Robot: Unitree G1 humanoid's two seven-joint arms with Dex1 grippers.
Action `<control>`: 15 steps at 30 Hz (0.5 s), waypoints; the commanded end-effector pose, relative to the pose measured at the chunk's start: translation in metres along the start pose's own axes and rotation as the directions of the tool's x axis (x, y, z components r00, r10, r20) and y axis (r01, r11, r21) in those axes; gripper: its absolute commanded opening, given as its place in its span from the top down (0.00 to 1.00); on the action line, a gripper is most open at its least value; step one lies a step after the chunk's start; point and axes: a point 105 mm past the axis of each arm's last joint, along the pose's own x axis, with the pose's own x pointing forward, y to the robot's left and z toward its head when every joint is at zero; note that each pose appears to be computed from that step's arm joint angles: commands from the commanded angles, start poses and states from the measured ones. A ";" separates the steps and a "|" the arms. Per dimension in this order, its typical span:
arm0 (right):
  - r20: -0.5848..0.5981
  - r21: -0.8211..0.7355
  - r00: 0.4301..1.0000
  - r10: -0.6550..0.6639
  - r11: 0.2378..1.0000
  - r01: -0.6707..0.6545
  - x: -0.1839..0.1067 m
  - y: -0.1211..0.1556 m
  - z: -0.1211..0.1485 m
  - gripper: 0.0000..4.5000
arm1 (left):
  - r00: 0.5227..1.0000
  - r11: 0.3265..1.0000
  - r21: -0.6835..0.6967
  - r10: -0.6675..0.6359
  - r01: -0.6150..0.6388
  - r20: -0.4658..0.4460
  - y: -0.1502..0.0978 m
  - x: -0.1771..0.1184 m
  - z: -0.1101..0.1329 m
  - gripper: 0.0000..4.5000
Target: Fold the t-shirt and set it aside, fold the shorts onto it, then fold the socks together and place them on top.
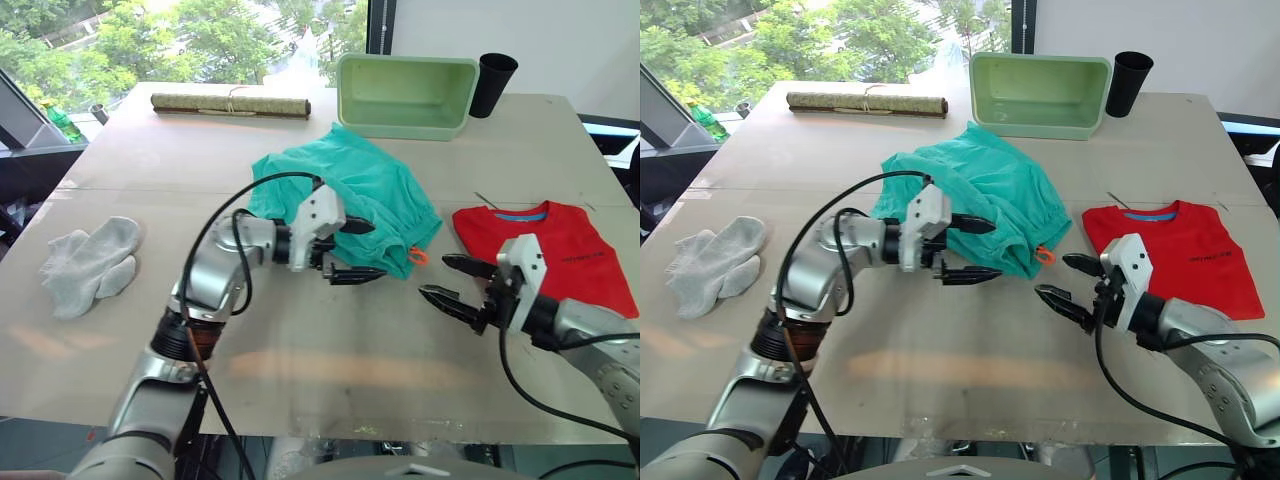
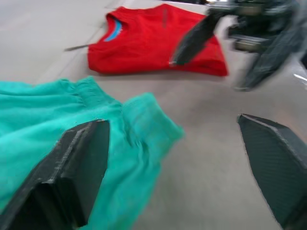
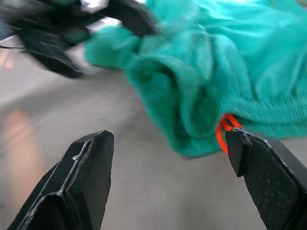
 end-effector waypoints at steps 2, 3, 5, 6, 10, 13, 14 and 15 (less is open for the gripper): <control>0.043 0.072 0.997 0.068 0.995 -0.071 0.018 0.016 0.010 0.12 | 0.998 0.997 0.055 0.058 -0.057 -0.013 0.018 -0.035 0.011 0.04; 0.044 0.085 0.995 0.086 0.992 -0.089 0.024 0.020 0.010 0.12 | 0.996 0.995 0.057 0.080 -0.078 -0.032 0.023 -0.045 0.008 0.04; 0.044 0.082 0.993 0.112 0.990 -0.116 0.034 0.025 0.011 0.12 | 0.990 0.991 0.055 0.126 -0.123 -0.064 0.033 -0.062 0.004 0.04; 0.049 0.079 0.992 0.117 0.990 -0.121 0.038 0.027 0.012 0.12 | 0.987 0.989 0.051 0.143 -0.140 -0.072 0.036 -0.069 0.003 0.04; 0.081 0.093 0.987 0.136 0.985 -0.143 0.050 0.032 0.020 0.12 | 0.969 0.972 0.010 0.234 -0.234 -0.079 0.050 -0.093 -0.002 0.04; 0.078 0.107 0.988 0.136 0.984 -0.144 0.059 0.034 0.020 0.12 | 0.934 0.939 -0.005 0.343 -0.345 -0.099 0.066 -0.112 -0.010 0.04; 0.078 0.112 0.989 0.128 0.984 -0.136 0.062 0.033 0.020 0.12 | 0.925 0.929 -0.014 0.366 -0.370 -0.104 0.069 -0.117 -0.014 0.04; 0.090 0.125 0.989 0.118 0.984 -0.129 0.066 0.033 0.023 0.12 | 0.914 0.917 -0.030 0.392 -0.397 -0.107 0.071 -0.123 -0.018 0.04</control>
